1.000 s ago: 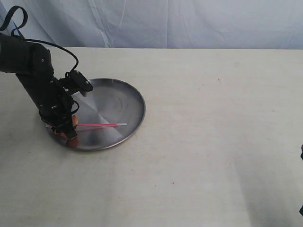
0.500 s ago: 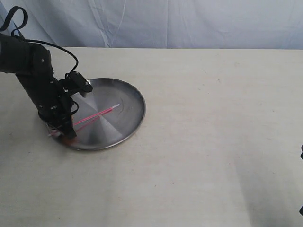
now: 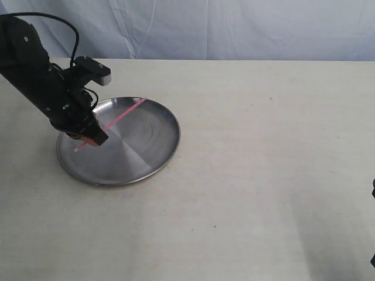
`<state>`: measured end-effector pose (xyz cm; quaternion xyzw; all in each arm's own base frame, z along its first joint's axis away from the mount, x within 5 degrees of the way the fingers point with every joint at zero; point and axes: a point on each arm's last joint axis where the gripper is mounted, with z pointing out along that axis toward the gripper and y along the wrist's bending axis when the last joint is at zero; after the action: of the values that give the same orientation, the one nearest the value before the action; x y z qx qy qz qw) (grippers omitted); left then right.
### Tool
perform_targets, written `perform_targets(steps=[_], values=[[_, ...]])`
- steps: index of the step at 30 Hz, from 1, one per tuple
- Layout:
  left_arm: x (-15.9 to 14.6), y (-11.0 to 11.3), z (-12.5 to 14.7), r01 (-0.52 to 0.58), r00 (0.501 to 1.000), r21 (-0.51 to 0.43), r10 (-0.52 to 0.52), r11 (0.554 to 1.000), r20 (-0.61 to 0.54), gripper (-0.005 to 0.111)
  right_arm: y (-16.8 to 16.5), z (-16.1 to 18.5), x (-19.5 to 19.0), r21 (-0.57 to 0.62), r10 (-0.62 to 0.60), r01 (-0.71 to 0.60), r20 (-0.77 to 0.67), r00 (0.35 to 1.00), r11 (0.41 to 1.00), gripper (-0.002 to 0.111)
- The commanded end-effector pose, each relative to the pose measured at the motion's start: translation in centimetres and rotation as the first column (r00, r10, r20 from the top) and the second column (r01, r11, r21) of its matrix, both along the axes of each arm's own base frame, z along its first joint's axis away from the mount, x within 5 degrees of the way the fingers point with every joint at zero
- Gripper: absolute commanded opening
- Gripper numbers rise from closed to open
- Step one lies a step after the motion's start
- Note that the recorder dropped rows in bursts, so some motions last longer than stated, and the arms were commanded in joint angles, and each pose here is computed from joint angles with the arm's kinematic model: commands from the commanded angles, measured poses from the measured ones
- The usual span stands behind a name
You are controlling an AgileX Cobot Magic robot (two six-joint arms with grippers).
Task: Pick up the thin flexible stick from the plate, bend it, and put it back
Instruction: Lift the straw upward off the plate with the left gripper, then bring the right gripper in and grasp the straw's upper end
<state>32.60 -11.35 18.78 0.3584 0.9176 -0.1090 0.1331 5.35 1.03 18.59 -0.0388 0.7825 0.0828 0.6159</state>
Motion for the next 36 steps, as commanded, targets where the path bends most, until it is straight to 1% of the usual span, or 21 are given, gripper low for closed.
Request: perform_targets(steps=[1,4,5,7,8,9,11,12,13,14,15,16,18,19,20,22,24,27,29,31,36], values=[[-1.3,-0.8,2.6,0.003,1.000,-0.137,-0.007,0.991,-0.026,0.000,0.0,0.0,0.0,-0.001,0.002,-0.002,0.018,1.000,1.000,-0.001],[-2.5,-1.9,4.2,0.054,0.997,-0.287,-0.068,0.957,-0.039,0.000,-0.1,1.3,0.2,-0.017,-0.002,0.005,0.161,0.987,1.000,-0.001],[-3.1,-2.4,4.6,0.077,0.995,-0.341,-0.094,0.937,-0.035,0.000,0.0,2.1,0.2,0.058,-0.015,0.002,0.236,0.972,0.998,-0.001],[-4.0,-3.2,5.1,0.102,0.992,-0.409,-0.123,0.907,-0.026,0.000,-0.2,3.6,0.1,0.336,-0.090,-0.030,0.334,0.938,0.942,-0.001],[-4.5,-3.6,5.2,0.123,0.989,-0.423,-0.145,0.898,-0.019,0.000,-0.5,4.3,0.0,0.496,-0.145,-0.061,0.366,0.919,0.866,-0.001],[-5.0,-4.1,5.3,0.142,0.986,-0.431,-0.164,0.891,-0.015,0.000,-0.9,4.9,-0.2,0.645,-0.200,-0.099,0.374,0.906,0.758,-0.001],[-6.1,-5.0,5.3,0.173,0.980,-0.447,-0.200,0.877,-0.013,0.000,-1.4,5.4,-0.3,0.831,-0.267,-0.158,0.343,0.901,0.534,-0.001],[-6.4,-5.3,5.2,0.187,0.976,-0.454,-0.215,0.871,-0.011,0.000,-1.5,5.4,-0.3,0.875,-0.272,-0.173,0.320,0.908,0.452,-0.001],[-7.2,-6.0,5.1,0.206,0.971,-0.473,-0.240,0.857,-0.012,0.000,-1.5,5.4,-0.3,0.894,-0.274,-0.179,0.308,0.911,0.410,-0.001],[-7.7,-6.4,5.0,0.211,0.968,-0.491,-0.252,0.845,-0.018,0.000,-1.4,5.2,-0.3,0.898,-0.262,-0.163,0.287,0.921,0.409,-0.001],[-8.4,-7.2,4.9,0.228,0.961,-0.520,-0.275,0.823,-0.015,0.000,-1.2,4.8,-0.1,0.937,-0.227,-0.142,0.221,0.948,0.320,-0.001],[-8.6,-7.6,5.0,0.235,0.959,-0.533,-0.283,0.813,-0.010,0.000,-1.0,4.6,-0.1,0.954,-0.200,-0.127,0.185,0.962,0.273,-0.001],[-8.9,-8.4,5.4,0.246,0.955,-0.582,-0.296,0.775,0.010,0.000,-0.5,4.4,0.0,0.957,-0.141,-0.120,0.161,0.977,0.266,-0.001],[-9.1,-8.7,5.7,0.257,0.949,-0.614,-0.315,0.747,0.013,0.000,-0.2,4.4,-0.1,0.947,-0.107,-0.136,0.173,0.979,0.291,-0.001],[-9.4,-8.9,5.9,0.275,0.941,-0.627,-0.338,0.729,0.019,0.000,0.0,5.0,0.0,0.924,-0.086,-0.151,0.192,0.978,0.352,-0.001],[-9.5,-8.9,6.0,0.274,0.939,-0.638,-0.344,0.719,0.016,0.000,0.3,6.4,0.1,0.892,-0.055,-0.176,0.218,0.974,0.416,0.005],[-9.5,-9.0,6.1,0.279,0.936,-0.648,-0.352,0.709,0.018,0.000,0.8,7.9,0.5,0.844,-0.011,-0.198,0.235,0.972,0.498,0.017],[-9.6,-9.0,6.2,0.281,0.933,-0.658,-0.359,0.699,0.017,0.000,1.7,9.6,1.8,0.791,0.055,-0.192,0.197,0.979,0.581,0.037],[-9.7,-9.1,6.3,0.280,0.932,-0.674,-0.363,0.684,0.019,0.000,2.4,10.0,3.2,0.760,0.092,-0.165,0.138,0.986,0.629,0.045],[-9.9,-9.2,6.6,0.301,0.921,-0.692,-0.387,0.656,0.034,0.000,4.1,10.5,5.3,0.706,0.177,-0.198,0.103,0.979,0.680,0.052],[-9.9,-9.3,6.7,0.303,0.921,-0.701,-0.388,0.645,0.042,0.000,7.1,9.5,8.8,0.658,0.298,-0.240,0.025,0.954,0.713,0.056]])
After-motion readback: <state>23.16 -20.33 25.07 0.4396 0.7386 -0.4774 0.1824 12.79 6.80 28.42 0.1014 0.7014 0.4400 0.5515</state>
